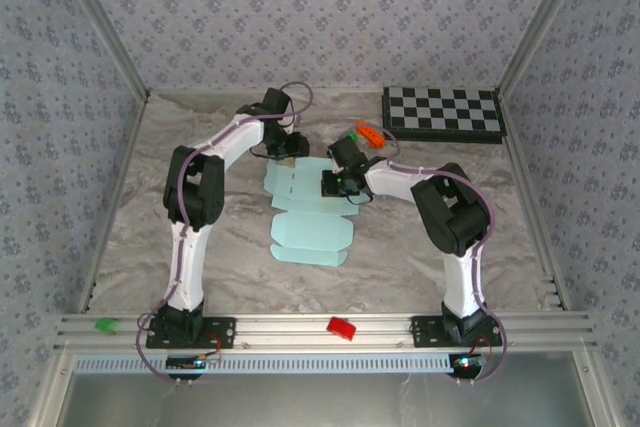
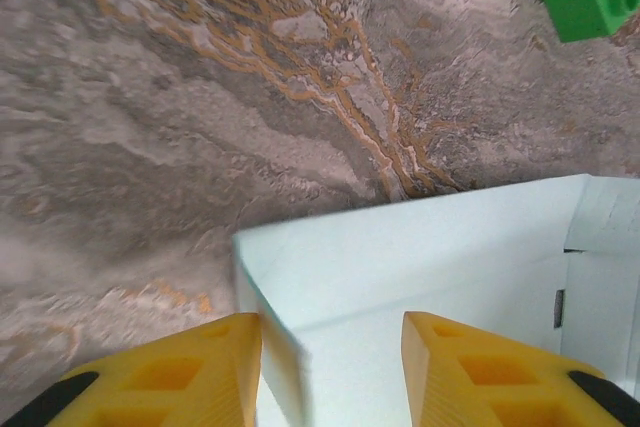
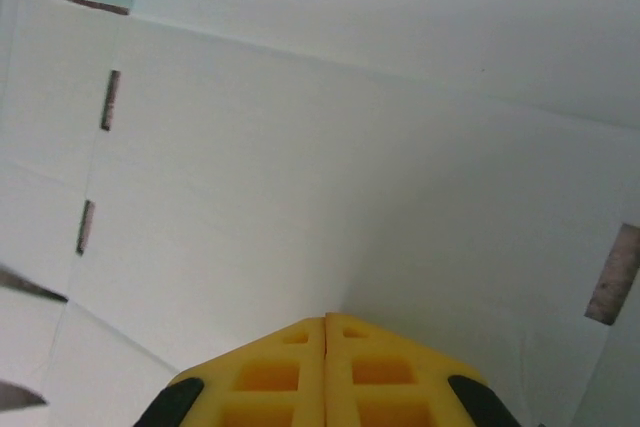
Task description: Fold the paper box
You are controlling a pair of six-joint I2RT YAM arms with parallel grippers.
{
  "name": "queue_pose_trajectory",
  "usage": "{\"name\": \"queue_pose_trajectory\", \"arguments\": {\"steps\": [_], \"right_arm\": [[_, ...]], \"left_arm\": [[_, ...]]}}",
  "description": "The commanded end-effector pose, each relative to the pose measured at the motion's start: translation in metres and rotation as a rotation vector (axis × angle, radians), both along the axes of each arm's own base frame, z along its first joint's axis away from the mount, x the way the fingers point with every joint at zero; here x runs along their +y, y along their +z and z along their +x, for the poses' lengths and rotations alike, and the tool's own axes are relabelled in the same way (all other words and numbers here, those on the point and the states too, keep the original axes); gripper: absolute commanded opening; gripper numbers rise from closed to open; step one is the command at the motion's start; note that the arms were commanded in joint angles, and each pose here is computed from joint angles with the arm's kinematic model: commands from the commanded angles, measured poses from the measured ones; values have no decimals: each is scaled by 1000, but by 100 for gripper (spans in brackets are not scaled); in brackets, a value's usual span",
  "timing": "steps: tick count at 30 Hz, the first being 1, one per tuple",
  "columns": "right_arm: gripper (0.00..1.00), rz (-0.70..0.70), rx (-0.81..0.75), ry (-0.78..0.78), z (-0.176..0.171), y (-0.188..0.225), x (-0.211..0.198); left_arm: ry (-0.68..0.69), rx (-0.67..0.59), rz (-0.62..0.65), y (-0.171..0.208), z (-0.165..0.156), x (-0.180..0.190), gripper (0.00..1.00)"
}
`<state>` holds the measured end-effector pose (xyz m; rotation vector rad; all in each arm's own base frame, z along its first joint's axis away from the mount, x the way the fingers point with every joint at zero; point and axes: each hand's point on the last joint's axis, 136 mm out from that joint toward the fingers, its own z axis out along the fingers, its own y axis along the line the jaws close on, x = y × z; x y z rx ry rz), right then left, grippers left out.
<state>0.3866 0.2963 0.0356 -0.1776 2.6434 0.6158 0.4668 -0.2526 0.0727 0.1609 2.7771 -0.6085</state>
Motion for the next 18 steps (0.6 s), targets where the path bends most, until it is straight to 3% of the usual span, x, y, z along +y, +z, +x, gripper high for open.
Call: {"name": "queue_pose_trajectory", "arguments": {"steps": [1,7,11,18], "right_arm": [[8,45,-28,-17,3,31,-5],[12,75,-77,-38,12,59,-15],[12,82,-82,-34,19,64,-19],[9,87,-43,11,17,52,-8]], "left_arm": [[18,-163,1,60,8,5,43],[-5,-197,27,75,-4,5,43],[-19,-195,50,73,-18,1,37],[82,-176,99,61,-58,22,28]]}}
